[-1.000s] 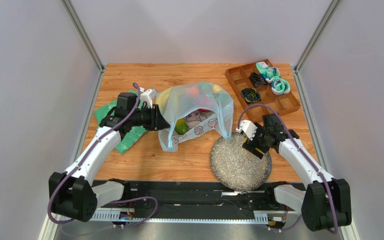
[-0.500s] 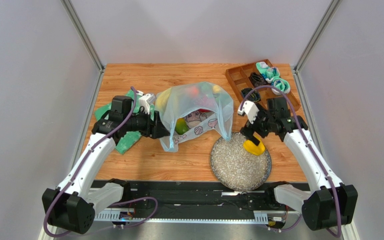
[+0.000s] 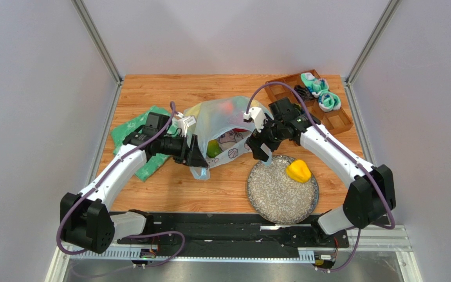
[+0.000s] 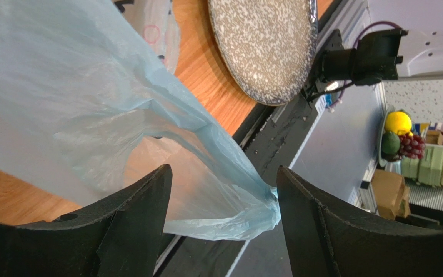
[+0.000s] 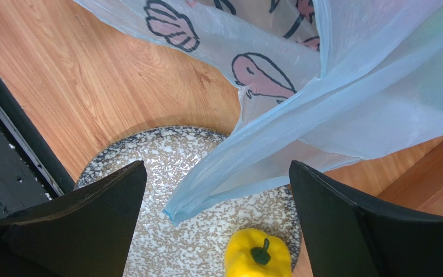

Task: Take the fake fruits out of the plastic bag
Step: Adjust the plastic bag at the center of the board.

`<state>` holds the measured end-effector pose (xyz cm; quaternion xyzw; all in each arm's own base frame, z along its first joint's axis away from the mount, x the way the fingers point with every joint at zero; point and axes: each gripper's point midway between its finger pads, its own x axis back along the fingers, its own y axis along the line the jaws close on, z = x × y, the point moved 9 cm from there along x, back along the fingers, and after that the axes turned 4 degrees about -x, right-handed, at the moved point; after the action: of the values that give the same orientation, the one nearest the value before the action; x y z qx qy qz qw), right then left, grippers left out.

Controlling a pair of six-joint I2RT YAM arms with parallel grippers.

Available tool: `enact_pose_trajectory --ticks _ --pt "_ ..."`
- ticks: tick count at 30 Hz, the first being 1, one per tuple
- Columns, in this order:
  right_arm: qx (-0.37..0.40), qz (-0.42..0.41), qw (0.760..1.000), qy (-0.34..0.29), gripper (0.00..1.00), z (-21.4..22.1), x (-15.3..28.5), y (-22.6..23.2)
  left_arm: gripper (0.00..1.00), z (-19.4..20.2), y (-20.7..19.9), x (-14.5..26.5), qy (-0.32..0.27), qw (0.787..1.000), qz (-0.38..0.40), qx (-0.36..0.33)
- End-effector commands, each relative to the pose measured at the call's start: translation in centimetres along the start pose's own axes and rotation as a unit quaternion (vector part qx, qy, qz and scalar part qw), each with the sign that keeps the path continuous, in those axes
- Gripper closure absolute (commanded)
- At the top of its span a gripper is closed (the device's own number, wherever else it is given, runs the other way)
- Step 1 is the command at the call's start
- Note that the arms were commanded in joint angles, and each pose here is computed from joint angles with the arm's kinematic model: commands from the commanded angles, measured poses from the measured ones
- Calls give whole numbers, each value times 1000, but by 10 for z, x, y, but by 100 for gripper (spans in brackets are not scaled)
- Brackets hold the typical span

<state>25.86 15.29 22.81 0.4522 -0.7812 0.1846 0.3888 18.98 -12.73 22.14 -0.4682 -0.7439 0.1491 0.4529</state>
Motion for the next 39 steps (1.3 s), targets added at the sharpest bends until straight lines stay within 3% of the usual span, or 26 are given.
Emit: enact_pose_trajectory --ticks 1,4,5,6,7,8,9,10,11,19,22,23,24,25,27,30,34,39 --pt "-44 42 998 8 0 -1 -12 -2 24 -11 -11 -3 -9 999 29 -23" --pt "-41 120 992 2 4 -5 -18 -13 32 -10 -6 -5 -7 1000 12 -20" --pt "-44 155 987 5 13 -7 -20 -21 37 -10 -5 -5 -7 1000 8 -23" --pt "-42 174 984 0 20 -12 -19 -27 46 -10 -4 -5 -8 1000 3 -25" --pt "-41 181 983 0 28 -13 -19 -30 66 -10 -4 -4 -10 999 -1 -31" --pt "-39 203 978 5 47 -14 -18 -36 78 -11 -4 -3 -12 999 -5 -34" --pt "-43 214 976 -2 59 -19 -12 -44 98 -13 -4 -2 -16 999 -14 -37" --pt "-48 226 973 -3 90 -21 -8 -50 100 -15 -4 0 -22 999 -18 -39" --pt "-57 237 970 -4 100 -22 -6 -56 100 -17 -3 1 -26 998 -25 -42" --pt "-149 335 930 7 100 -26 47 -143 100 -52 -9 9 -93 993 -9 -72" --pt "-121 286 950 -13 98 -35 52 -134 100 -60 -13 10 -97 992 6 -75" --pt "-103 254 961 -21 91 -40 49 -124 100 -61 -14 9 -98 992 11 -75" --pt "-71 216 973 -34 67 -45 51 -113 100 -61 -15 9 -99 992 14 -71" --pt "-47 195 979 -37 59 -47 51 -105 100 -62 -16 9 -100 992 16 -71" --pt "12 137 989 -57 45 -57 48 -82 100 -64 -16 8 -103 992 24 -63" --pt "130 76 985 -86 36 -68 51 -52 100 -70 -16 7 -107 993 25 -51" --pt "264 37 958 -105 39 -75 47 -29 100 -82 -14 3 -110 993 31 -40" --pt "326 -34 942 -75 47 -81 16 -15 100 -97 -14 3 -116 992 30 -31"
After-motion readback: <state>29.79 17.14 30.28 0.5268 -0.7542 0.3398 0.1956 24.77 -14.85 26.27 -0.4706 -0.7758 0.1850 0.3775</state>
